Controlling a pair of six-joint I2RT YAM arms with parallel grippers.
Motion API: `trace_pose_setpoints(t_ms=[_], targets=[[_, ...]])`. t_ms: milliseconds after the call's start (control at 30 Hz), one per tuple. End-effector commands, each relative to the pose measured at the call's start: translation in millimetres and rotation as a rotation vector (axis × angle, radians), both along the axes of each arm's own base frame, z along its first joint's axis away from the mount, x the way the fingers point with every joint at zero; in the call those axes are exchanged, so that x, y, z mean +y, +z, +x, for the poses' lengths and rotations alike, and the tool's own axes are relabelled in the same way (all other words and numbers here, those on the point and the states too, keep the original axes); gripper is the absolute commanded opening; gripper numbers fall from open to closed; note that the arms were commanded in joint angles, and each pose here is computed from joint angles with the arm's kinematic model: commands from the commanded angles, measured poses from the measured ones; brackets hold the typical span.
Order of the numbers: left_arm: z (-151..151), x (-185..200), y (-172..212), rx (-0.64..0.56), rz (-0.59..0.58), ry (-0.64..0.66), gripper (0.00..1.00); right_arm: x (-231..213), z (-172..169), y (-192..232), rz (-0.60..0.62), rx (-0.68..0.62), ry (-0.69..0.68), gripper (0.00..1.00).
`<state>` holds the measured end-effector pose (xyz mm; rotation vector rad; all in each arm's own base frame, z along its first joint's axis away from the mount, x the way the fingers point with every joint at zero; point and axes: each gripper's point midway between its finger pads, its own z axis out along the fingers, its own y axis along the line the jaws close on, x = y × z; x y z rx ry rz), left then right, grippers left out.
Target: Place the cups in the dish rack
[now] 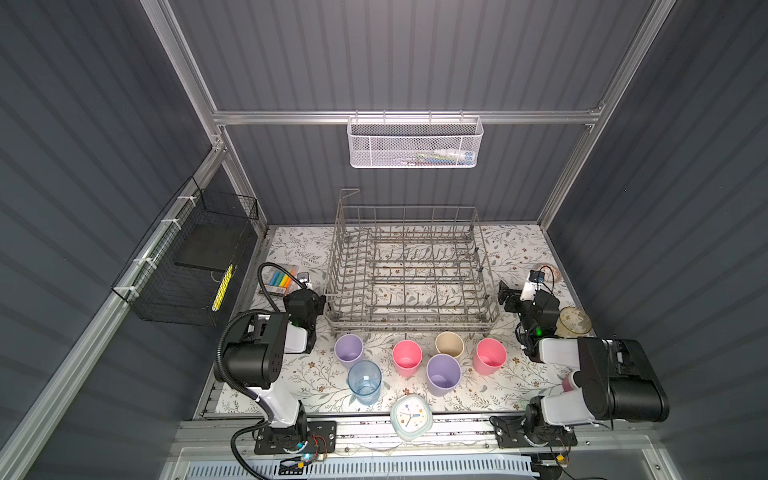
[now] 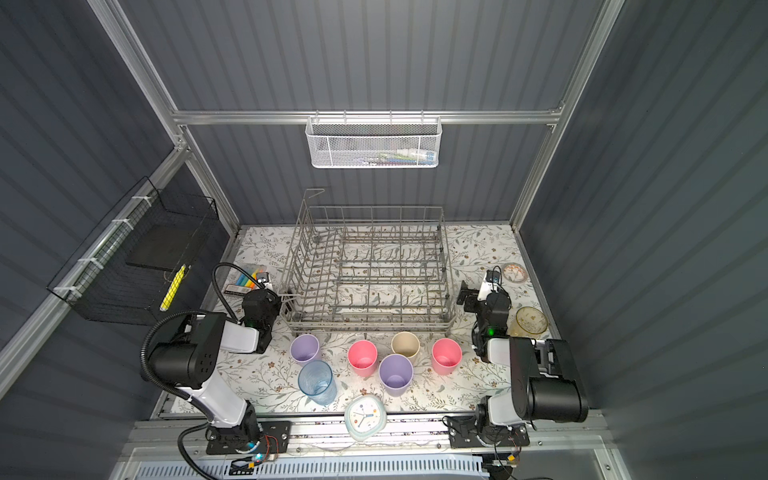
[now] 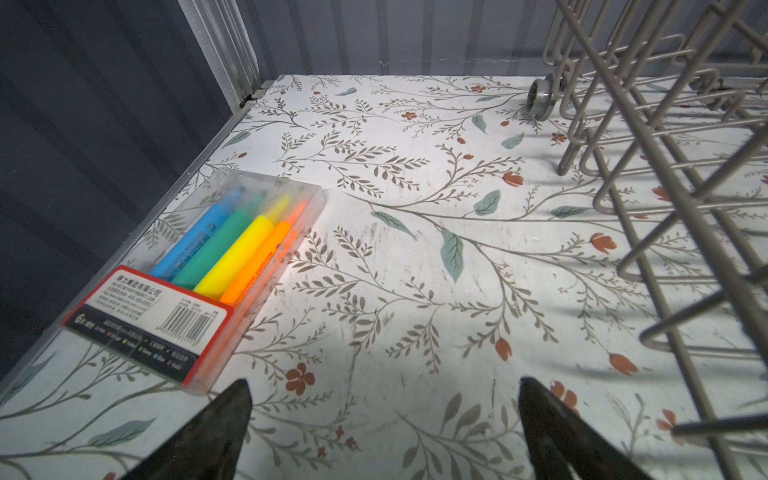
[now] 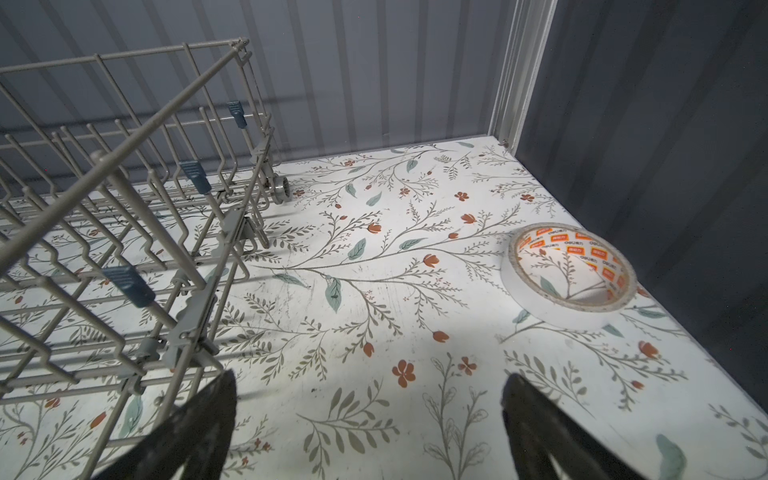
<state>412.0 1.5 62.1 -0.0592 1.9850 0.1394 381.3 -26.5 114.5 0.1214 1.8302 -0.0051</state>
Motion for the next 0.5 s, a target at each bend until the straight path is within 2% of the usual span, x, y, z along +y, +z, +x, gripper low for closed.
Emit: trace_pose_setpoints(t_ms=[0, 267, 467], targets=[[7, 0, 13, -0.003, 0.017, -0.004, 1.0, 0, 6, 19, -0.005, -0.017, -0.003, 0.99], [8, 5, 39, 0.019, 0.024, 0.034, 1.0, -4, 3, 43, -0.001, 0.011, -0.029, 0.99], [14, 15, 83, -0.031, 0.052, 0.096, 1.0, 2, 3, 78, 0.047, -0.002, -0.03, 0.99]])
